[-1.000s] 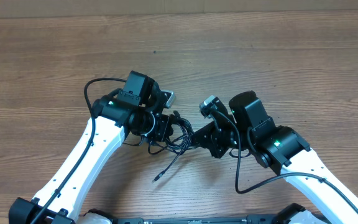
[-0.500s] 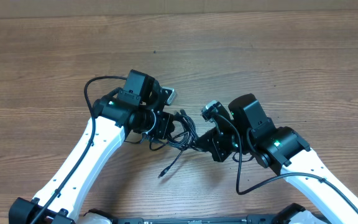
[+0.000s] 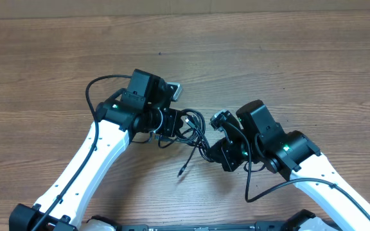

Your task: Untangle cables

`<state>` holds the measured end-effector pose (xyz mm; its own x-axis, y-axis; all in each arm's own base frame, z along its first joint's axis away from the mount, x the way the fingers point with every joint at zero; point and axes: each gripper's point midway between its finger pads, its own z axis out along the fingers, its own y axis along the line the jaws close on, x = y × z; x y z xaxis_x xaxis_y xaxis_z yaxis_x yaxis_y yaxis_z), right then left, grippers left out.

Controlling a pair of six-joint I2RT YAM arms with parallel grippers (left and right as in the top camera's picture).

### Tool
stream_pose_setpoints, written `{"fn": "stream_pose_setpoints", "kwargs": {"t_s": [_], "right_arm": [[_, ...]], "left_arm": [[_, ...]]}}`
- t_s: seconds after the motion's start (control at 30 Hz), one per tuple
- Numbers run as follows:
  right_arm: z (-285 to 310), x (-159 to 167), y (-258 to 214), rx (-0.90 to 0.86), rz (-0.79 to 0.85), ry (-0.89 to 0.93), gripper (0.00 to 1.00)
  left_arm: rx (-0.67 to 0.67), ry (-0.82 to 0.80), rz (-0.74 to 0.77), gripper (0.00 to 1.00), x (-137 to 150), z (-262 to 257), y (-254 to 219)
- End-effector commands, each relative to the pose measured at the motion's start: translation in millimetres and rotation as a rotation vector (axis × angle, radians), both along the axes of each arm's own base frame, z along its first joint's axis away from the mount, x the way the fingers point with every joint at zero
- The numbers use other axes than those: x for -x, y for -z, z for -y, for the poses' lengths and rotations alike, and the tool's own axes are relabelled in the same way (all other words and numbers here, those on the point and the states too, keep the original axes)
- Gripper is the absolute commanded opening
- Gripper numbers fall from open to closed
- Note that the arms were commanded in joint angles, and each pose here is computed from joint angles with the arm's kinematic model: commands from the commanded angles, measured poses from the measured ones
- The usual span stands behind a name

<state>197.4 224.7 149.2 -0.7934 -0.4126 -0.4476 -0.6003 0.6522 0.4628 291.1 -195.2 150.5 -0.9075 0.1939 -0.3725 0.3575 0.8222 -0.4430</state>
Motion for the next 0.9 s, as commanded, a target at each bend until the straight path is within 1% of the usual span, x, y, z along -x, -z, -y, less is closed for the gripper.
{"fn": "stream_pose_setpoints", "kwargs": {"t_s": [0.0,0.1,0.27,0.4,0.47,0.53,0.6,0.77,0.87], "right_arm": [[-2,-2,-7,-0.004,0.013,-0.004,0.04],[-2,-2,-6,-0.004,0.012,-0.003,0.04],[-2,-1,-5,-0.003,0.010,-0.003,0.04],[-1,-1,-4,-0.001,0.007,-0.003,0.04],[-2,-1,-4,-0.002,0.010,-0.003,0.04],[-2,-2,-5,-0.006,0.015,-0.003,0.04],[-3,-4,-6,-0.012,0.022,-0.002,0.04],[-8,-12,-12,-0.040,0.060,0.003,0.04],[-13,-18,-18,-0.062,0.096,0.003,0.07]], "left_arm": [[0.029,-0.077,0.058,0.04,-15,0,-22],[0.053,-0.125,0.066,0.04,-23,-2,-26],[0.117,-0.301,0.051,0.04,-47,-20,-34],[0.167,-0.477,-0.004,0.04,-61,-45,-36],[0.200,-0.536,-0.042,0.04,-64,-53,-37],[0.232,-0.528,-0.056,0.04,-64,-55,-39],[0.234,-0.474,-0.035,0.04,-63,-54,-41],[0.175,-0.302,0.018,0.04,-50,-48,-37],[0.117,-0.202,0.029,0.04,-38,-48,-29]]}}
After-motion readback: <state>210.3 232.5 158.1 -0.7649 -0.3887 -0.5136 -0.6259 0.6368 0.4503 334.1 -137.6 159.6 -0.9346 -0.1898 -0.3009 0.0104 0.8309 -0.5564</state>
